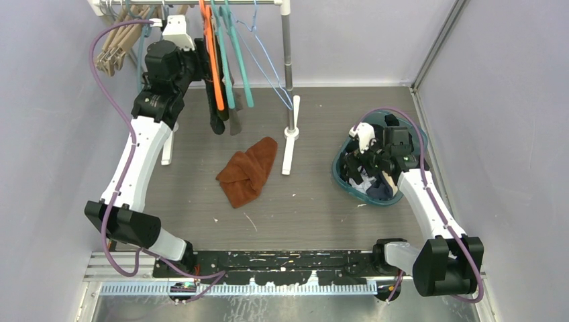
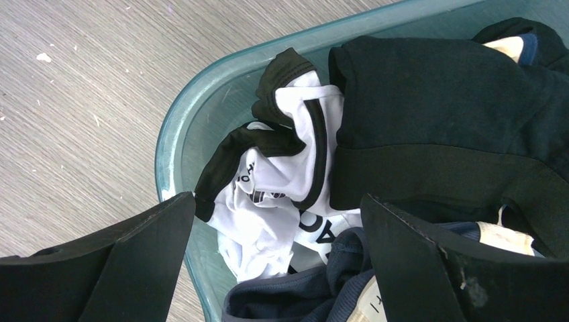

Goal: Remove the underwear clipped to the hanger
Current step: Move the hanger to the clothesline.

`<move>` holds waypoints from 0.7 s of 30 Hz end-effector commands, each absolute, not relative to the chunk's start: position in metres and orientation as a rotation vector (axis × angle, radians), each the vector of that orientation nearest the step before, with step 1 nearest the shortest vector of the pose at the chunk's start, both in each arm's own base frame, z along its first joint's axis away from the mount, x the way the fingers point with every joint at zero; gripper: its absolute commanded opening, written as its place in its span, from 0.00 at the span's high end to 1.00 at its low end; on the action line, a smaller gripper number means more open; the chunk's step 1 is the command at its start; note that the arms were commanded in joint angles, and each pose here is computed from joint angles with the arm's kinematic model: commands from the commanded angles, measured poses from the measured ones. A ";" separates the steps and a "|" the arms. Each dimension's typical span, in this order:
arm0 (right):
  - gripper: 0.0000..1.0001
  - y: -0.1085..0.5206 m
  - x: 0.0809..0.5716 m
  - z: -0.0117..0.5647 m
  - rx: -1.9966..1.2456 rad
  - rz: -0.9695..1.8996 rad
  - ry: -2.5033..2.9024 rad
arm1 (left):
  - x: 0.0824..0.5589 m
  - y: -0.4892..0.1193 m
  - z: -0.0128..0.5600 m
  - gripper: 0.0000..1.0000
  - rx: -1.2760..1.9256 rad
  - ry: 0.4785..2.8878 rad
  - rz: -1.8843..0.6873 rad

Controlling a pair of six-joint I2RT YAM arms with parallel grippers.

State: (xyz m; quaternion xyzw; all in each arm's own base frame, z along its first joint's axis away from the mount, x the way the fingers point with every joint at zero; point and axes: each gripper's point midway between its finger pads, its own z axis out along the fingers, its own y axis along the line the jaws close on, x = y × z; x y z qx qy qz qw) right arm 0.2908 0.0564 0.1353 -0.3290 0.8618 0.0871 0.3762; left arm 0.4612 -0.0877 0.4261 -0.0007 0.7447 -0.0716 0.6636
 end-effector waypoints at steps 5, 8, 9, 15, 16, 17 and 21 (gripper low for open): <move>0.00 0.057 0.295 0.138 -0.869 0.203 2.186 | 0.451 -0.062 0.468 0.48 -0.039 1.555 -0.095; 0.00 0.057 0.295 0.136 -0.875 0.205 2.192 | 0.453 -0.059 0.466 0.53 -0.045 1.560 -0.096; 0.00 0.057 0.295 0.136 -0.876 0.207 2.193 | 0.453 -0.058 0.465 0.54 -0.047 1.562 -0.096; 0.00 0.057 0.295 0.134 -0.880 0.207 2.202 | 0.455 -0.047 0.464 0.58 -0.077 1.560 -0.095; 0.00 0.057 0.294 0.133 -0.880 0.209 2.206 | 0.455 -0.044 0.465 0.58 -0.085 1.558 -0.102; 0.00 0.057 0.294 0.133 -0.880 0.210 2.208 | 0.455 -0.041 0.463 0.59 -0.094 1.559 -0.109; 0.00 0.057 0.294 0.130 -0.885 0.213 2.217 | 0.454 -0.035 0.461 0.60 -0.109 1.566 -0.174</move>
